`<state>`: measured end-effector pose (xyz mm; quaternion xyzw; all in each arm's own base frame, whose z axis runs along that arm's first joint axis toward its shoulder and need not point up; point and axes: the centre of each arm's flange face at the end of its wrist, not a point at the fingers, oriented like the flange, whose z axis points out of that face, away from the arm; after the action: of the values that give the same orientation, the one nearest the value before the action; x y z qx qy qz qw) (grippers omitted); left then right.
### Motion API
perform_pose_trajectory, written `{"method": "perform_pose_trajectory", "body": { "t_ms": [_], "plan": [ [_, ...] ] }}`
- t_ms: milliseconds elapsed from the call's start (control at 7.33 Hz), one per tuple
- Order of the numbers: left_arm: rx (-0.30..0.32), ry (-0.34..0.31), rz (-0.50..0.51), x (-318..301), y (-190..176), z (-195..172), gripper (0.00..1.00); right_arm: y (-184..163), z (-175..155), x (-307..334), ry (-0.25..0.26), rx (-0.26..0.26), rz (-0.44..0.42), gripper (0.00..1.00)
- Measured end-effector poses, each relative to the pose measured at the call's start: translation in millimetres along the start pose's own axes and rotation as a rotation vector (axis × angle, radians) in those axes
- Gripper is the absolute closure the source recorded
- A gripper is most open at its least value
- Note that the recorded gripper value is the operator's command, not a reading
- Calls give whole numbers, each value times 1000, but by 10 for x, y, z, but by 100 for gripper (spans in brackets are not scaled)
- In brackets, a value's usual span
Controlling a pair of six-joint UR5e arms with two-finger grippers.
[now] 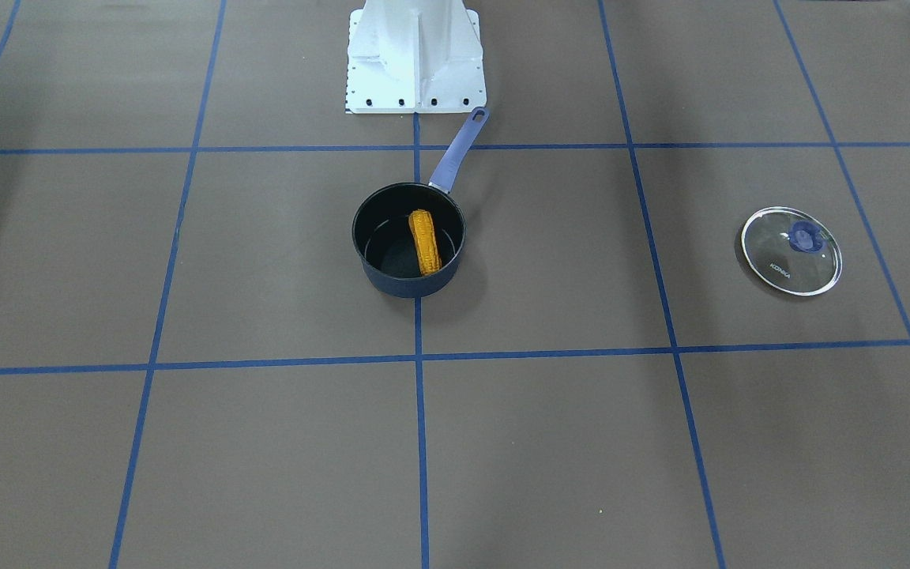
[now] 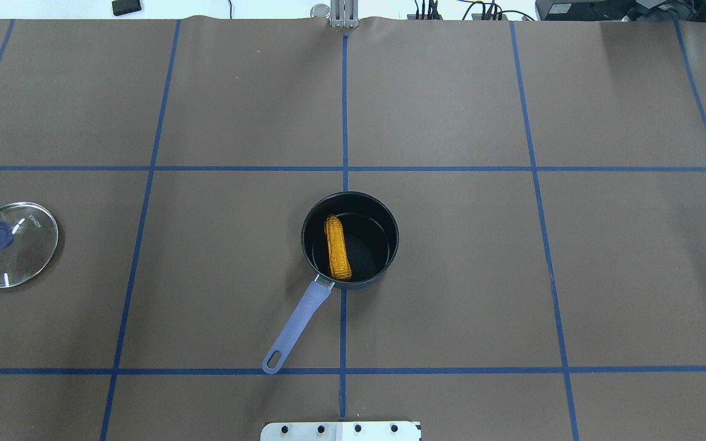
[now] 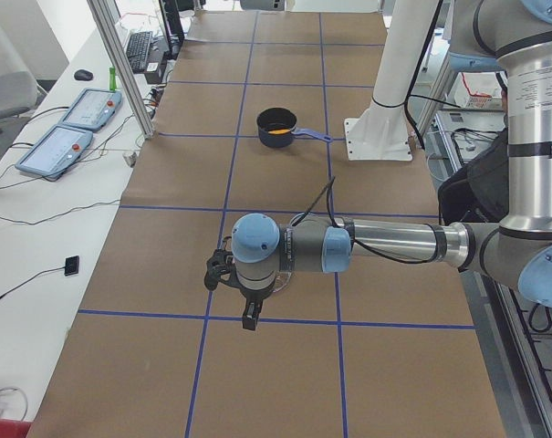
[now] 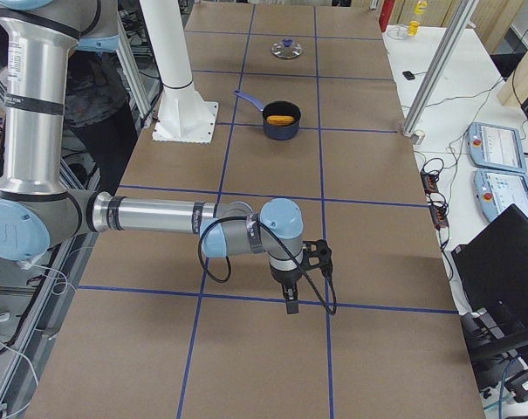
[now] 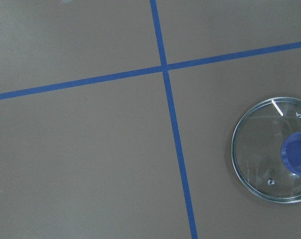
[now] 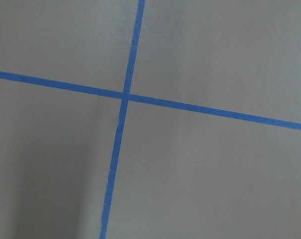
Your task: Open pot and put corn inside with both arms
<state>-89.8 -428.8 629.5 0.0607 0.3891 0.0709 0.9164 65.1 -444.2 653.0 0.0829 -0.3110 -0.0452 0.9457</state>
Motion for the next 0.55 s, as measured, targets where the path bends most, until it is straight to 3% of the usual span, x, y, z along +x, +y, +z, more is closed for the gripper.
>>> {"method": "perform_pose_trajectory", "body": {
  "t_ms": [545],
  "plan": [
    [1, 0, 1, 1, -1, -1, 1, 21, 63, 44, -2, -12, 11, 0]
  ]
}}
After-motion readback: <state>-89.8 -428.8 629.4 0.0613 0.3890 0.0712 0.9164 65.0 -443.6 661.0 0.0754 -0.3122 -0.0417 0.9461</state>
